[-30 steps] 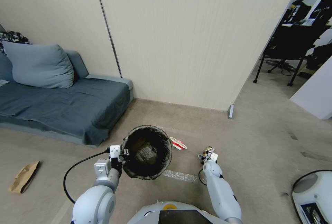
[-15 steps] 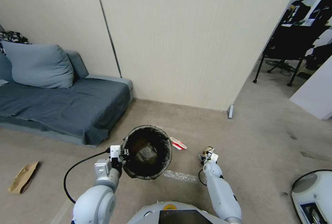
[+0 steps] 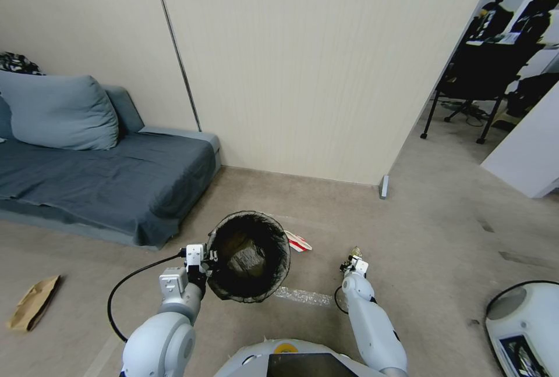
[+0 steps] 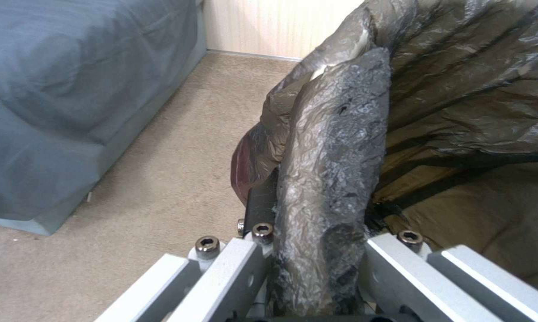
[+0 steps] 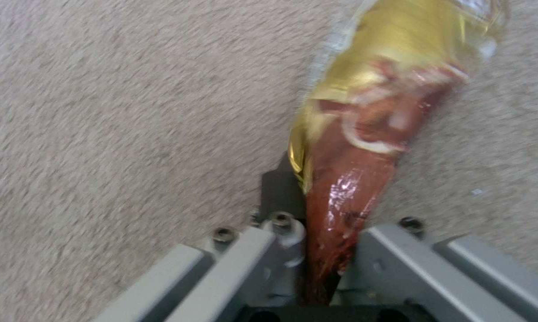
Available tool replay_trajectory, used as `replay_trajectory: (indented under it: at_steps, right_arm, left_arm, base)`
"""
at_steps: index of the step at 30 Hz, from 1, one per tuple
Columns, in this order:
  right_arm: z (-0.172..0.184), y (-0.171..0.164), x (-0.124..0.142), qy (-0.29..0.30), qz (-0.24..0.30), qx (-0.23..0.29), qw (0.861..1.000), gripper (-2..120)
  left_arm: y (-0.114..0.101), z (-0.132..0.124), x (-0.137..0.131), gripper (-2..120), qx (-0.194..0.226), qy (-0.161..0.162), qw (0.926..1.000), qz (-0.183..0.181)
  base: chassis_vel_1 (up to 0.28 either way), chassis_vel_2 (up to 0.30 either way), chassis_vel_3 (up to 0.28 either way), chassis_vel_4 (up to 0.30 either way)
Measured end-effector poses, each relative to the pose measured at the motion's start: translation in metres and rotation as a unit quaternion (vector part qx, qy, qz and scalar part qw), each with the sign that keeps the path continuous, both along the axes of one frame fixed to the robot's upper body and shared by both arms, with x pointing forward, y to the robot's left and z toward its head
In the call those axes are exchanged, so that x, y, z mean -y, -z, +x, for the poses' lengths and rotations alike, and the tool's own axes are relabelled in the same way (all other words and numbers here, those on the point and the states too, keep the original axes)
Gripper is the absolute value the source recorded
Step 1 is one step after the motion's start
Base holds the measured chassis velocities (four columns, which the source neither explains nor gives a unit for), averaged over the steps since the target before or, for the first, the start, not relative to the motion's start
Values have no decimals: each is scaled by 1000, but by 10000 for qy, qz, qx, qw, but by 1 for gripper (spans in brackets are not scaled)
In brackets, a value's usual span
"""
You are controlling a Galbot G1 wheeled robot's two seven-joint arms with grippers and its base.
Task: Pick up the trash bin, then pick up the garbage from the floor and place it into the trash bin.
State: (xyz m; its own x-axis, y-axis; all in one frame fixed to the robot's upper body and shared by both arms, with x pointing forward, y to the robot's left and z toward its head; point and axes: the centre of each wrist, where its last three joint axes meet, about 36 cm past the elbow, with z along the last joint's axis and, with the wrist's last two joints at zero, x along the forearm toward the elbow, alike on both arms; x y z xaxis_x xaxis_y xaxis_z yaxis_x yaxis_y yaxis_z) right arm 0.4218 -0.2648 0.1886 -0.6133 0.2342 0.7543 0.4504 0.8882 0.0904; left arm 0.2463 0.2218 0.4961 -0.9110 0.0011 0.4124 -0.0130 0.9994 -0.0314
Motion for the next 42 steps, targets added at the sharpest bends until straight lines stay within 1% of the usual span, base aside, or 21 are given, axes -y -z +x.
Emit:
replay_trajectory:
  at_steps: [11, 14, 15, 16, 19, 20, 21, 23, 24, 25, 28, 29, 31, 33, 35, 36, 38, 39, 40, 41, 42]
  right_arm:
    - [-7, 0, -2, -84, -123, 102, 9998, 0]
    - [-12, -14, 3, -409, -711, 713, 9941, 0]
    - [-12, -14, 3, -409, -711, 713, 9941, 0]
    - [-15, -34, 11, -686, -1163, 1246, 9830, 0]
    - [-18, -64, 19, -861, -1382, 1660, 9726, 0]
    - [-21, -100, 23, -1110, -1566, 2076, 9592, 0]
    - [-23, -122, 23, -1259, -1629, 2314, 9508, 0]
    - [-24, -131, 23, -1318, -1644, 2396, 9477, 0]
    - [-30, -168, 19, -1576, -1558, 2715, 9366, 0]
    - [-30, -168, 19, -1576, -1558, 2715, 9366, 0]
    - [-41, -214, 11, -1944, -1222, 3039, 9246, 0]
    - [-41, -214, 11, -1944, -1222, 3039, 9246, 0]
    - [-54, -267, -2, -2339, -639, 3443, 9070, 0]
    - [-58, -280, -6, -2459, -445, 3537, 9013, 0]
    - [-72, -319, -23, -3023, 93, 3819, 8733, 0]
    - [-72, -319, -23, -3023, 93, 3819, 8733, 0]
    - [-85, -336, -46, -3598, 413, 3918, 8458, 0]
    - [-88, -339, -56, -3765, 529, 3930, 8373, 0]
    - [-88, -339, -56, -3765, 529, 3930, 8373, 0]
    - [-93, -344, -72, -4027, 746, 3929, 8234, 0]
    - [-95, -345, -78, -4111, 819, 3927, 8186, 0]
  left_arm:
    - [-1, -1, 0, 1, 12, 13, 10000, -5]
    - [-1, -1, 0, 1, 11, 28, 10000, -7]
    - [-1, -1, 0, 1, 11, 28, 10000, -7]
    - [-1, -1, 0, 1, 10, 39, 10000, -1]
    - [-1, -1, 1, 1, 4, 45, 10000, 8]
    - [0, -1, 1, 1, 0, 49, 10000, 15]
    - [0, -1, 1, 1, -5, 50, 10000, 23]
    - [0, -1, 1, 1, -8, 51, 10000, 24]
    - [1, 0, 1, 1, -16, 58, 10000, 33]
    - [1, 0, 1, 1, -16, 58, 10000, 33]
    - [1, 0, 1, 1, -25, 70, 10000, 40]
    - [1, 0, 1, 1, -25, 70, 10000, 40]
    - [1, 1, 0, 1, -33, 89, 9999, 64]
    - [1, 1, 0, 1, -34, 94, 9999, 74]
    - [3, 2, 0, 1, -51, 106, 9999, 88]
    - [3, 2, 0, 1, -51, 106, 9999, 88]
    - [4, 3, 1, 1, -75, 149, 9998, 90]
    - [4, 3, 1, 1, -79, 164, 9998, 100]
    - [4, 3, 1, 1, -79, 164, 9998, 100]
    - [5, 4, 1, 1, -83, 187, 9997, 119]
    - [5, 4, 1, 1, -84, 195, 9997, 124]
  base:
    - [0, 0, 0, 0]
    - [0, 0, 0, 0]
    - [0, 0, 0, 0]
    - [0, 0, 0, 0]
    - [0, 0, 0, 0]
    - [0, 0, 0, 0]
    - [0, 0, 0, 0]
    - [0, 0, 0, 0]
    - [0, 0, 0, 0]
    - [0, 0, 0, 0]
    - [0, 0, 0, 0]
    - [0, 0, 0, 0]
    - [0, 0, 0, 0]
    - [0, 0, 0, 0]
    - [0, 0, 0, 0]
    - [0, 0, 0, 0]
    - [0, 0, 0, 0]
    - [0, 0, 0, 0]
    - [0, 0, 0, 0]
    - [0, 0, 0, 0]
    - [0, 0, 0, 0]
